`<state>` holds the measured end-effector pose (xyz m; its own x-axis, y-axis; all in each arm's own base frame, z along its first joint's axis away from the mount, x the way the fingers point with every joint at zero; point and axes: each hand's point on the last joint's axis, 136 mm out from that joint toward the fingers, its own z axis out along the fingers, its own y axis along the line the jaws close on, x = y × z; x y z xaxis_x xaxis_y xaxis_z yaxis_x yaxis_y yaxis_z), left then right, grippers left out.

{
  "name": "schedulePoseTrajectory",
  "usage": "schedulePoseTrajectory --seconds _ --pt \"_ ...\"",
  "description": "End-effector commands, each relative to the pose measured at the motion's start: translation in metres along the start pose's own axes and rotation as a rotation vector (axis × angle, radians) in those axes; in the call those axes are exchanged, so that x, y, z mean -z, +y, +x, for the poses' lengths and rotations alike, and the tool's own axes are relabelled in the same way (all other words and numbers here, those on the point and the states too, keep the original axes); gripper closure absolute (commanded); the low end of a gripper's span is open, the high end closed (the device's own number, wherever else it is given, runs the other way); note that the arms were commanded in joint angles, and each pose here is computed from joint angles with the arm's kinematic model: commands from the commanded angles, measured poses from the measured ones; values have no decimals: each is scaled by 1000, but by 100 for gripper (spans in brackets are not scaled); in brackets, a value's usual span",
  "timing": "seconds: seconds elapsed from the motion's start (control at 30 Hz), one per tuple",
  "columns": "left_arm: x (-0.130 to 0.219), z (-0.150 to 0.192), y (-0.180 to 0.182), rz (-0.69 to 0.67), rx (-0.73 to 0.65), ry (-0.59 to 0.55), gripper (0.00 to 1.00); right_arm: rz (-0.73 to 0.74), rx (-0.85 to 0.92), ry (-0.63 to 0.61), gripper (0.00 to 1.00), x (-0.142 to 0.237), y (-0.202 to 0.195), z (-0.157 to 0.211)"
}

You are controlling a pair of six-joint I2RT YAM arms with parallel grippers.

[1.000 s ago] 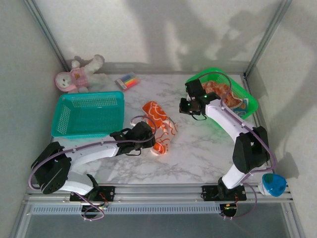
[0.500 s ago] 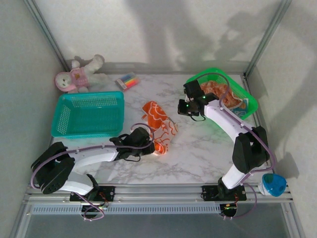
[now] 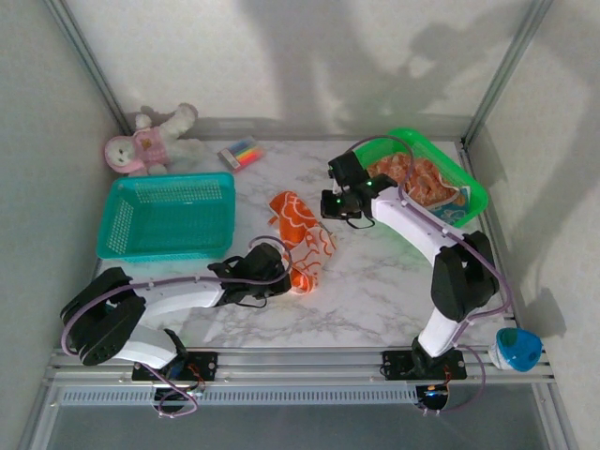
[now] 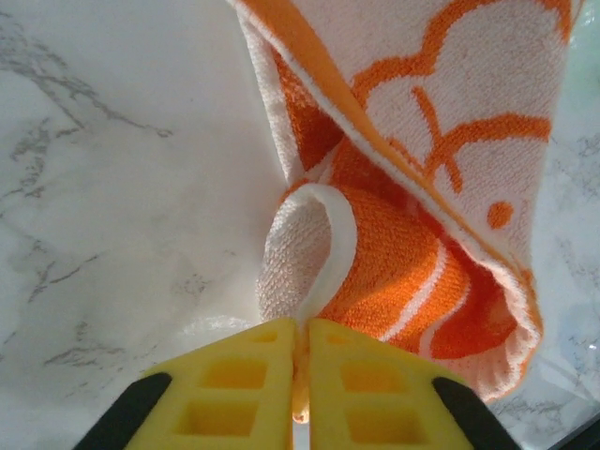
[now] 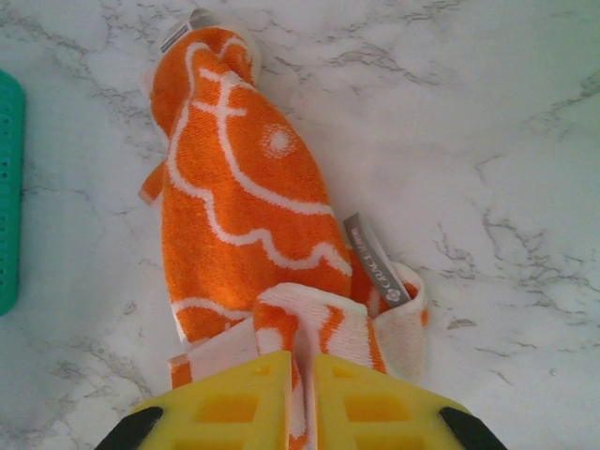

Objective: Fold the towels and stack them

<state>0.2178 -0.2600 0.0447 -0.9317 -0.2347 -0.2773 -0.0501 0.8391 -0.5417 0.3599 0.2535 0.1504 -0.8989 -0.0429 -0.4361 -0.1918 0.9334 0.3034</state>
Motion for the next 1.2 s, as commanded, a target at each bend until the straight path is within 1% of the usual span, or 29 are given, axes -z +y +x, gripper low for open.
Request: schedulePoseTrajectory --seconds 0.0,0.1,0.2,0.33,0.37,0.4,0.5,0.73,1.0,1.17 --pt "4 6 -1 20 -2 6 100 -17 46 23 87 -2 15 2" --pt "10 5 8 -5 10 -19 100 -44 93 49 86 -7 30 9" --pt "16 5 16 -10 23 -39 100 -66 156 92 84 -14 48 23" --pt "21 8 25 -15 45 -53 100 -101 227 158 77 -28 69 46" --pt "22 8 27 -16 47 -56 100 -101 236 172 76 -32 70 48" --pt "22 8 28 -15 51 -59 100 -111 272 200 74 -36 81 61" --pt "24 9 31 -18 57 -64 100 -107 336 243 71 -50 93 77" --pt "26 9 33 -16 62 -72 100 -49 441 290 65 -75 98 100" --pt "26 9 33 -9 65 -70 100 22 498 326 65 -98 95 113" --pt "27 9 34 -7 69 -77 100 36 504 355 65 -111 91 122"
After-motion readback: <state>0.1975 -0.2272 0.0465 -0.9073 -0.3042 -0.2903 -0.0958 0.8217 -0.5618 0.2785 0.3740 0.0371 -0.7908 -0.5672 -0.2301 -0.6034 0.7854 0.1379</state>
